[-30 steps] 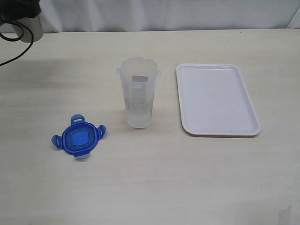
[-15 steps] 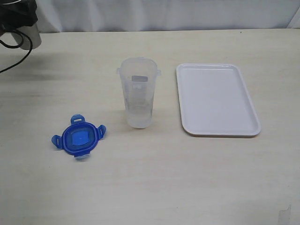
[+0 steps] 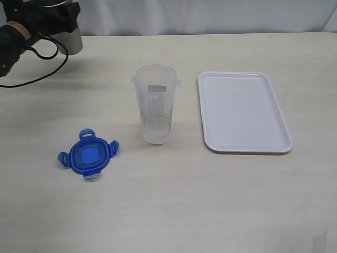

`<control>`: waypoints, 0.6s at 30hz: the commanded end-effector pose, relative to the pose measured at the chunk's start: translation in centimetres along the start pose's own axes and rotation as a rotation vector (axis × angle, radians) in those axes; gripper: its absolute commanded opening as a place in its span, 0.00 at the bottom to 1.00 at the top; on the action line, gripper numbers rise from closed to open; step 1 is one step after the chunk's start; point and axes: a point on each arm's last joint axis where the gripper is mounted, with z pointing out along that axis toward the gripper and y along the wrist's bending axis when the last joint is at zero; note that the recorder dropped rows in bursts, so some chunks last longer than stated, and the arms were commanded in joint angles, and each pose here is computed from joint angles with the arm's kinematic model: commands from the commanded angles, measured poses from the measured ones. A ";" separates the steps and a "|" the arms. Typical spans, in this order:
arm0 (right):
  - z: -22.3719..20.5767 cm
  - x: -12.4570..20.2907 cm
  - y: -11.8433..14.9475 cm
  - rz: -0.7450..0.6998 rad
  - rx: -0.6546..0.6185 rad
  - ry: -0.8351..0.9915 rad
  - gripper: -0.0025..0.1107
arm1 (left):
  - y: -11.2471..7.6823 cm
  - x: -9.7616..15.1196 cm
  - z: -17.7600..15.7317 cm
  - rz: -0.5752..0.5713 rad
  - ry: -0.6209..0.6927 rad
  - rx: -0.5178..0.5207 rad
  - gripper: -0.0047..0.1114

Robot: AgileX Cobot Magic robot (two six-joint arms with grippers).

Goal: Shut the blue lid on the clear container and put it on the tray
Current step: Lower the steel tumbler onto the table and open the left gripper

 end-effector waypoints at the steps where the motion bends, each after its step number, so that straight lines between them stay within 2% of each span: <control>1: 0.0 0.0 0.0 0.011 0.000 -0.005 0.06 | -1.8 -0.4 1.1 0.002 -0.070 0.063 0.04; 4: 0.0 0.0 0.0 0.011 0.000 -0.005 0.06 | -2.4 0.2 1.7 0.022 -0.062 0.078 0.04; 9: 0.0 0.0 0.0 0.011 0.000 -0.005 0.06 | -2.2 1.9 2.1 0.009 -0.039 0.074 0.04; 13: 0.0 0.0 0.0 0.011 0.000 -0.005 0.06 | -2.2 3.1 2.2 0.093 -0.060 0.082 0.04; 14: 0.0 0.0 0.0 0.011 0.000 -0.005 0.06 | -2.2 3.3 2.2 0.076 -0.095 0.080 0.04; 18: 0.0 0.0 0.0 0.011 0.000 -0.005 0.06 | -1.6 4.7 2.3 0.021 -0.084 0.020 0.04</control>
